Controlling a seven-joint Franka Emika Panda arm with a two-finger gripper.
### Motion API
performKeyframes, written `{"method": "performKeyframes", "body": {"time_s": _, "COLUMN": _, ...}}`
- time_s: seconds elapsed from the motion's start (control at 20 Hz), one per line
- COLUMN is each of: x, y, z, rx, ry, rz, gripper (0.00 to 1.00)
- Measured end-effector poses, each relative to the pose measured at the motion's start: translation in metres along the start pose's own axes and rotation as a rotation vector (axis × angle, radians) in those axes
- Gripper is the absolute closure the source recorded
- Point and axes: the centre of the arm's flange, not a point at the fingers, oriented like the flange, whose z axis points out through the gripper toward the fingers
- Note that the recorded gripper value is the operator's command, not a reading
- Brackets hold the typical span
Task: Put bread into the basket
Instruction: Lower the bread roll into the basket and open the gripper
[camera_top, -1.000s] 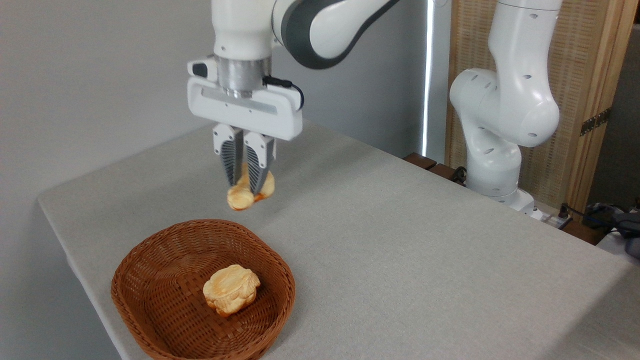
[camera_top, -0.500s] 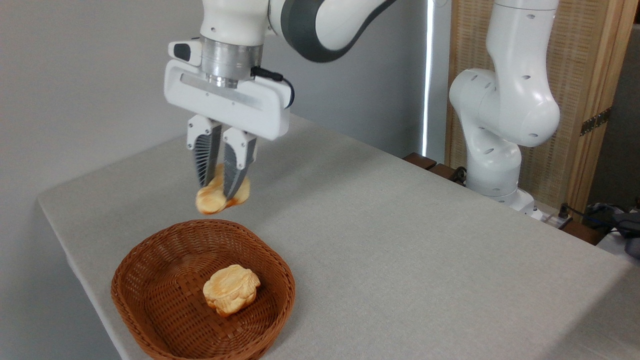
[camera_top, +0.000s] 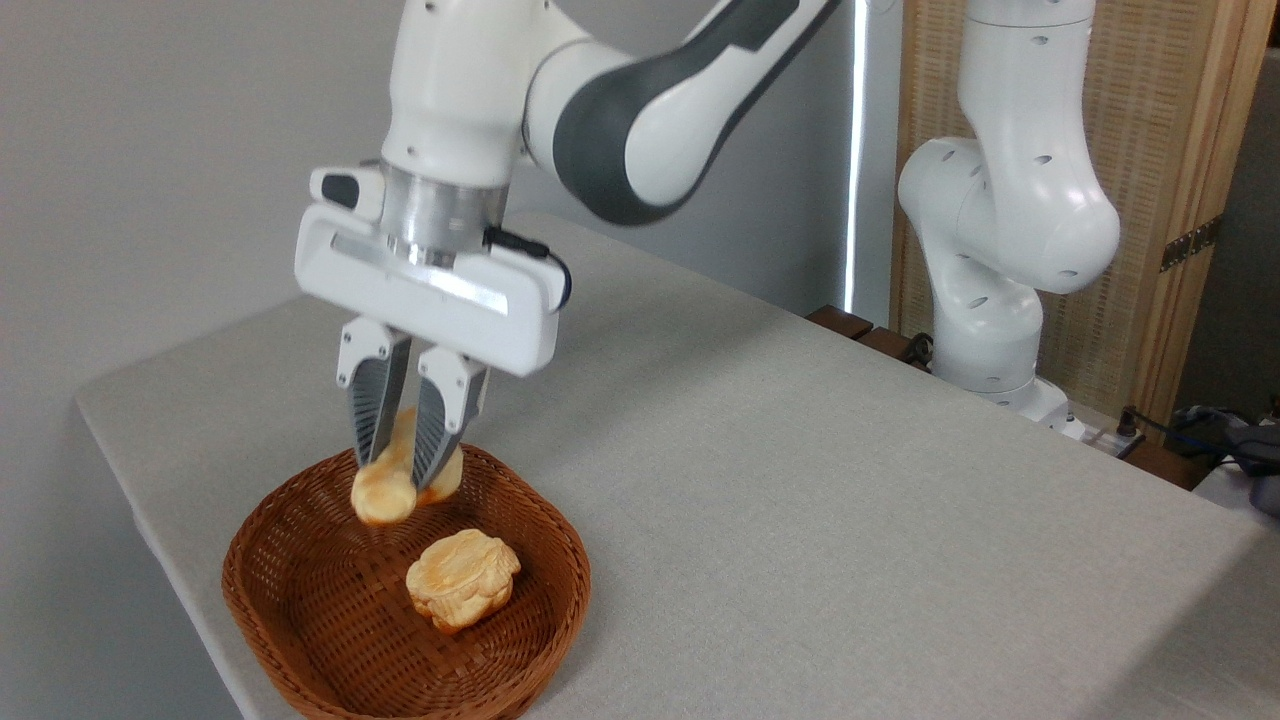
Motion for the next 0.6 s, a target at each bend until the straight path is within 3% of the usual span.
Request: {"method": "performKeyframes", "body": {"time_s": 0.6, "x": 0.011, "y": -0.010, "z": 0.021, "rx": 0.015, "ry": -0.004, "rz": -0.011, "gripper": 0.00}}
